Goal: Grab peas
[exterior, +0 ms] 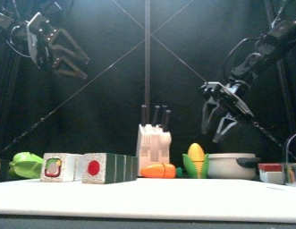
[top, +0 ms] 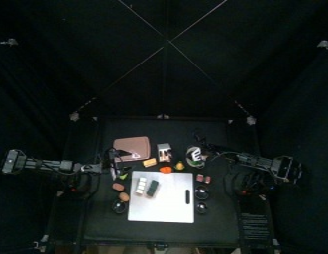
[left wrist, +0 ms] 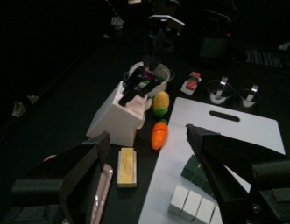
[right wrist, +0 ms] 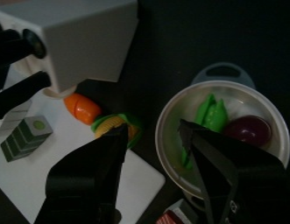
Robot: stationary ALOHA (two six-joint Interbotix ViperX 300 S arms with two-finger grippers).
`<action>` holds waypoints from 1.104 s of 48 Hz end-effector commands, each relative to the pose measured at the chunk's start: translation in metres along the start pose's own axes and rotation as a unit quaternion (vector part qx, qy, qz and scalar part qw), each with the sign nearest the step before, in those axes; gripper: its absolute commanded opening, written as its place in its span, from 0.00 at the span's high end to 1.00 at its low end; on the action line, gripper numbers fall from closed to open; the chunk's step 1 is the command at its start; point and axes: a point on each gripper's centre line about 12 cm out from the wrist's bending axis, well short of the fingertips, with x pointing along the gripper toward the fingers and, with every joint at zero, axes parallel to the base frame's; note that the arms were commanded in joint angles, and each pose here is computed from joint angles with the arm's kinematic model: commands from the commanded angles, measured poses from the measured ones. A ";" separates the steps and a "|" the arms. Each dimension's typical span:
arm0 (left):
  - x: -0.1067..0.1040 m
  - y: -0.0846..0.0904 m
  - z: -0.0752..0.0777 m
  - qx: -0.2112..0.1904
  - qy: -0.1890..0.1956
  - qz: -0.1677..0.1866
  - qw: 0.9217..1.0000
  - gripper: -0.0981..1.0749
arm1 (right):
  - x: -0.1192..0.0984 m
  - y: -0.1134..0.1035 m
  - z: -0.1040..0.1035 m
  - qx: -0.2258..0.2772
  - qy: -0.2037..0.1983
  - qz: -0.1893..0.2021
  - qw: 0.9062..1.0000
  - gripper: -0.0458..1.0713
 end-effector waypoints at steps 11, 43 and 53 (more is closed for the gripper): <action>0.000 0.000 -0.001 -0.029 0.008 -0.002 1.000 0.06 | -0.004 -0.006 0.004 0.006 -0.005 -0.078 0.997 0.20; 0.000 -0.003 -0.008 -0.031 0.018 -0.013 0.999 0.06 | 0.035 0.007 -0.016 -0.018 0.026 -0.123 0.992 0.20; 0.000 -0.003 -0.009 -0.032 0.020 -0.014 0.999 0.06 | 0.041 0.005 -0.012 -0.027 0.029 -0.140 0.989 0.20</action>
